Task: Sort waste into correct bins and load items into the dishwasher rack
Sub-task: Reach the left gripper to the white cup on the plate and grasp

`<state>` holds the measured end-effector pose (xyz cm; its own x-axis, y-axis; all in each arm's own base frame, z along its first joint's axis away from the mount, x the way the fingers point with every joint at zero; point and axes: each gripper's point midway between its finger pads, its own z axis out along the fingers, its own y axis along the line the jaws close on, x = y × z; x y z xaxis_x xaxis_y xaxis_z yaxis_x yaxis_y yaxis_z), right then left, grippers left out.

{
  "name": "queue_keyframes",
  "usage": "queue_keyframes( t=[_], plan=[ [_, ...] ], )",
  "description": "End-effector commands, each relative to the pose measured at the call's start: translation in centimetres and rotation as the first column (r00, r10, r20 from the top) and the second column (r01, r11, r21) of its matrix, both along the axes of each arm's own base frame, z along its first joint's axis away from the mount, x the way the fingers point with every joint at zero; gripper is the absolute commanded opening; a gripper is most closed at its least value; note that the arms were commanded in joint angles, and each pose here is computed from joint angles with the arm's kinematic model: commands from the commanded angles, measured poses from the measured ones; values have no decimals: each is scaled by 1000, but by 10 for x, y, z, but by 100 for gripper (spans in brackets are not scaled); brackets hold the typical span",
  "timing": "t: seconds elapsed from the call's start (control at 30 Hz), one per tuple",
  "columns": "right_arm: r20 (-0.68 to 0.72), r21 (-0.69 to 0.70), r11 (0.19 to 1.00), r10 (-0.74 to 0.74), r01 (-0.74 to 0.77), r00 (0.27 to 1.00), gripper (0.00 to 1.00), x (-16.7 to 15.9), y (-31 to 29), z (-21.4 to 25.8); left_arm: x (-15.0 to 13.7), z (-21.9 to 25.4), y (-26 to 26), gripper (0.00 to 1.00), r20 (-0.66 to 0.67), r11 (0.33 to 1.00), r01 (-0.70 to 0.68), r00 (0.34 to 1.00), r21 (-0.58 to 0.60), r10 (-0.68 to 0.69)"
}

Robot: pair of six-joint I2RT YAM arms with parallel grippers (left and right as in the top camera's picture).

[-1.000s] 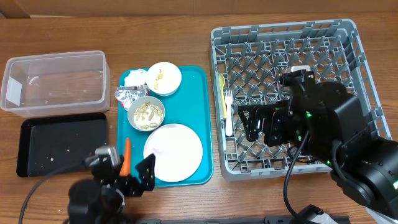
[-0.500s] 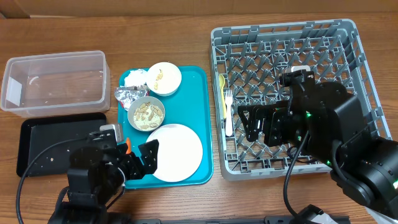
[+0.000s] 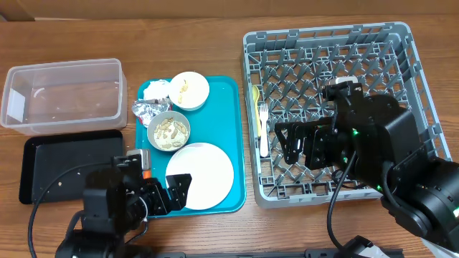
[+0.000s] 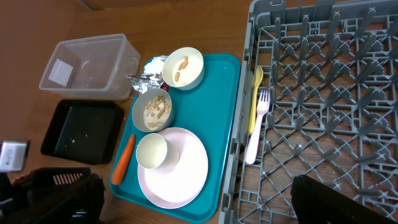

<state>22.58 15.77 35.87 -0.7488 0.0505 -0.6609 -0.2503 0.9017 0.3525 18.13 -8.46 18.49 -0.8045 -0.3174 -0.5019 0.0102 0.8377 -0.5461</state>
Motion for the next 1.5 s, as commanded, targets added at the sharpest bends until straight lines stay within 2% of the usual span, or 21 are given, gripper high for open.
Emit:
queue_keyframes(
  t=[0.0,0.1,0.23,0.33,0.47,0.57,0.9,1.0,1.07,1.2,1.37,1.47],
  plan=[
    [10,5,1000,-18,18,1000,100,1,-3,4,6,1,-1,100,-22,1000,7,1000,-1,-7],
    [11,5,1000,-17,17,1000,100,1,-3,4,7,1,-8,100,-44,999,23,999,-39,-25],
    [11,5,1000,-18,18,1000,100,1,-3,4,7,-9,-6,100,-93,1000,22,995,-15,-24],
    [11,5,1000,-18,18,1000,100,1,-3,4,9,-27,8,100,-163,997,-35,986,70,46],
    [11,5,1000,-18,18,1000,100,1,-3,4,15,-42,20,99,-235,986,-115,962,123,141],
    [11,4,1000,-18,18,1000,100,1,-3,4,25,-50,22,91,-264,980,-149,948,132,180],
    [10,4,1000,-18,18,1000,100,1,-3,4,46,-91,20,78,-418,962,-215,868,168,267],
    [10,4,1000,-18,18,1000,100,1,-3,4,51,-98,17,67,-432,961,-214,860,177,271],
    [10,4,1000,-18,18,1000,100,1,-3,4,54,-103,17,52,-433,957,-216,856,196,282],
    [10,4,1000,-18,18,1000,100,1,-3,4,61,-106,20,39,-410,947,-233,858,222,308],
    [10,4,1000,-17,17,1000,100,1,-3,4,66,-107,24,33,-389,940,-242,863,242,322],
    [9,-1,1000,-15,15,1000,100,0,-4,3,68,-109,22,34,-388,939,-235,864,253,321]
  ],
)
